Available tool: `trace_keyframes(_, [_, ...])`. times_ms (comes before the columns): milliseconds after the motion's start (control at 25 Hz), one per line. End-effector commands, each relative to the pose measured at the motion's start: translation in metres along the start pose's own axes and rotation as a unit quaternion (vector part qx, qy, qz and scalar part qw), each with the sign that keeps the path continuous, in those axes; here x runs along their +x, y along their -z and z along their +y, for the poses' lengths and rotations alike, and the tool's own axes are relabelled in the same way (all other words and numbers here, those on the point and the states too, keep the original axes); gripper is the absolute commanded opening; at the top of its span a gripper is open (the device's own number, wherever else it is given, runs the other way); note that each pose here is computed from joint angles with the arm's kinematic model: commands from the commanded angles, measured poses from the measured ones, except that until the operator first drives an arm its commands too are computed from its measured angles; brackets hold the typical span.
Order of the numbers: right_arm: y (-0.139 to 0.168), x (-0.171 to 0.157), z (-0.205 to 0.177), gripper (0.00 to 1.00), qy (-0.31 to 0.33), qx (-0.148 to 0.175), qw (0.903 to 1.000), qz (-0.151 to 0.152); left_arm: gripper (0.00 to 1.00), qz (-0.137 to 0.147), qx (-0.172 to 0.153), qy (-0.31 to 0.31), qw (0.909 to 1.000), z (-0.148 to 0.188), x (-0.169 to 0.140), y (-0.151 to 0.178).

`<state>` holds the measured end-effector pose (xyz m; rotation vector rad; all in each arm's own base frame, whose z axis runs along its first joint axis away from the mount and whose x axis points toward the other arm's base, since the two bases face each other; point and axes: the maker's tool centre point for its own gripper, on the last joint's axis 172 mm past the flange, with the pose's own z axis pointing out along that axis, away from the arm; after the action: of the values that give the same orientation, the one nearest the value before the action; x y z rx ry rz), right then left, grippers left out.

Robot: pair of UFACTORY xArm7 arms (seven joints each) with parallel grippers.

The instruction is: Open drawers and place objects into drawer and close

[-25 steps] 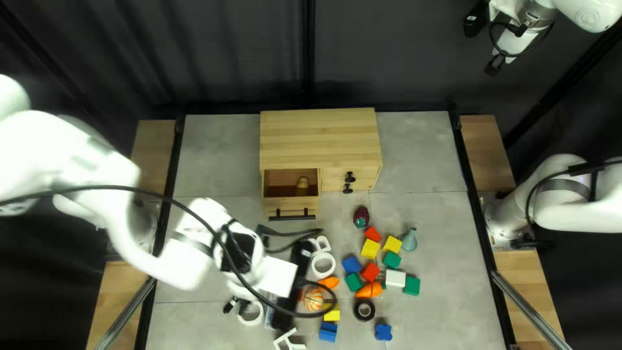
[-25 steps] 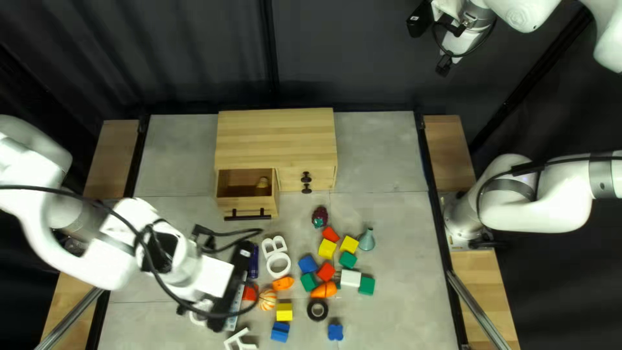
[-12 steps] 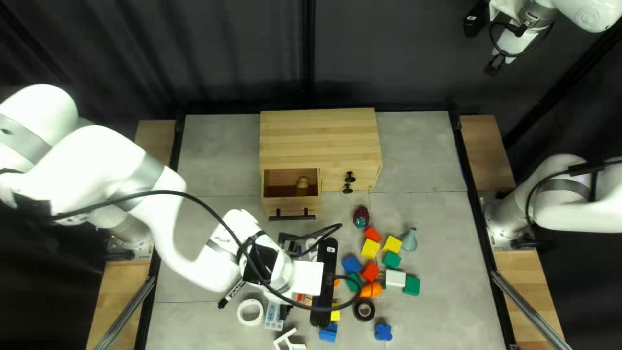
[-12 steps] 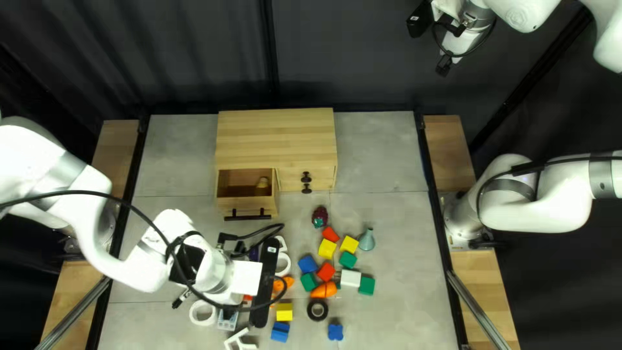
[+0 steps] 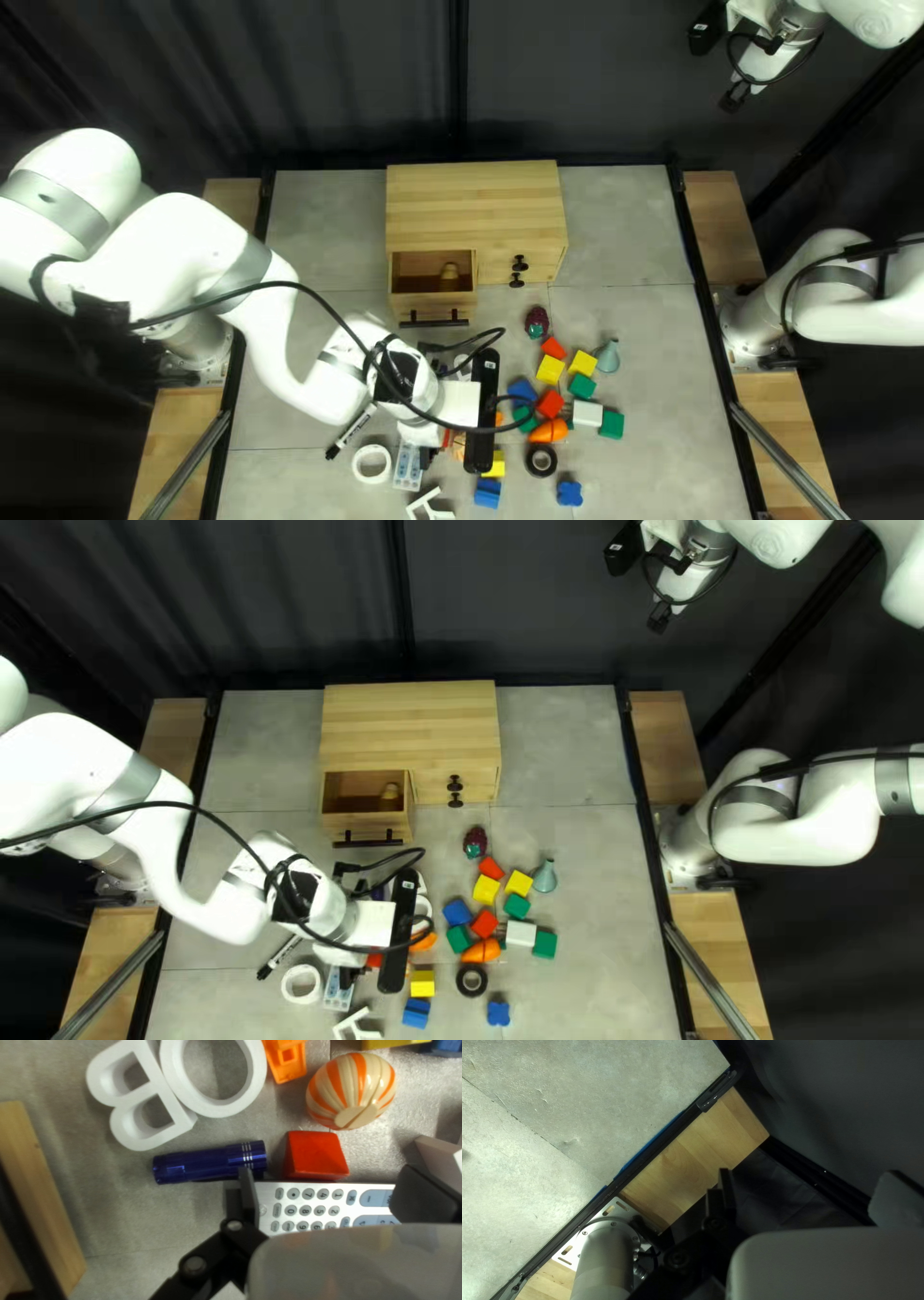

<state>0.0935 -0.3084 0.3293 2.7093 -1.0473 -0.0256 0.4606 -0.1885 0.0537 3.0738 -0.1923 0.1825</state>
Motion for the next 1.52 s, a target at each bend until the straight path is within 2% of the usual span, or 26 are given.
trace_keyframes(40, [0.0,0.0,0.0,1.0,0.0,0.0,1.0,0.0,1.0,-0.006,-0.006,-0.005,0.9999,0.009,0.0,-0.004])
trace_keyframes(240, [0.0,0.0,0.0,1.0,0.0,0.0,1.0,0.0,1.0,-0.013,-0.014,-0.018,0.9996,0.015,-0.003,-0.01])
trace_keyframes(560, [0.0,0.0,0.0,1.0,0.0,0.0,1.0,0.0,1.0,-0.008,-0.034,-0.04,0.9986,0.011,-0.004,-0.016])
trace_keyframes(800, [0.0,0.0,0.0,1.0,0.0,0.0,1.0,0.0,1.0,-0.002,-0.049,-0.053,0.9974,0.013,0.0,-0.023])
trace_keyframes(1120, [0.0,0.0,0.0,1.0,0.0,0.0,1.0,0.0,1.0,0.017,-0.052,-0.051,0.9972,0.016,-0.003,-0.03])
trace_keyframes(1160, [0.0,0.0,0.0,1.0,0.0,0.0,1.0,0.0,0.83,0.018,-0.053,-0.051,0.9972,0.015,-0.003,-0.03])
trace_keyframes(1200, [0.0,0.0,0.0,1.0,0.0,0.0,1.0,0.0,0.37,0.021,-0.052,-0.05,0.9972,0.015,-0.003,-0.03])
trace_keyframes(1240, [0.0,0.0,0.0,1.0,0.0,0.0,1.0,0.0,0.04,0.021,-0.051,-0.05,0.9972,0.014,-0.002,-0.03])
trace_keyframes(1280, [0.0,0.0,0.0,1.0,0.0,0.0,1.0,0.0,0.0,0.022,-0.051,-0.049,0.9972,0.014,-0.002,-0.03])
trace_keyframes(1520, [0.0,0.0,0.0,1.0,0.0,0.0,1.0,0.0,0.0,0.017,-0.036,-0.051,0.9979,0.017,0.001,-0.026])
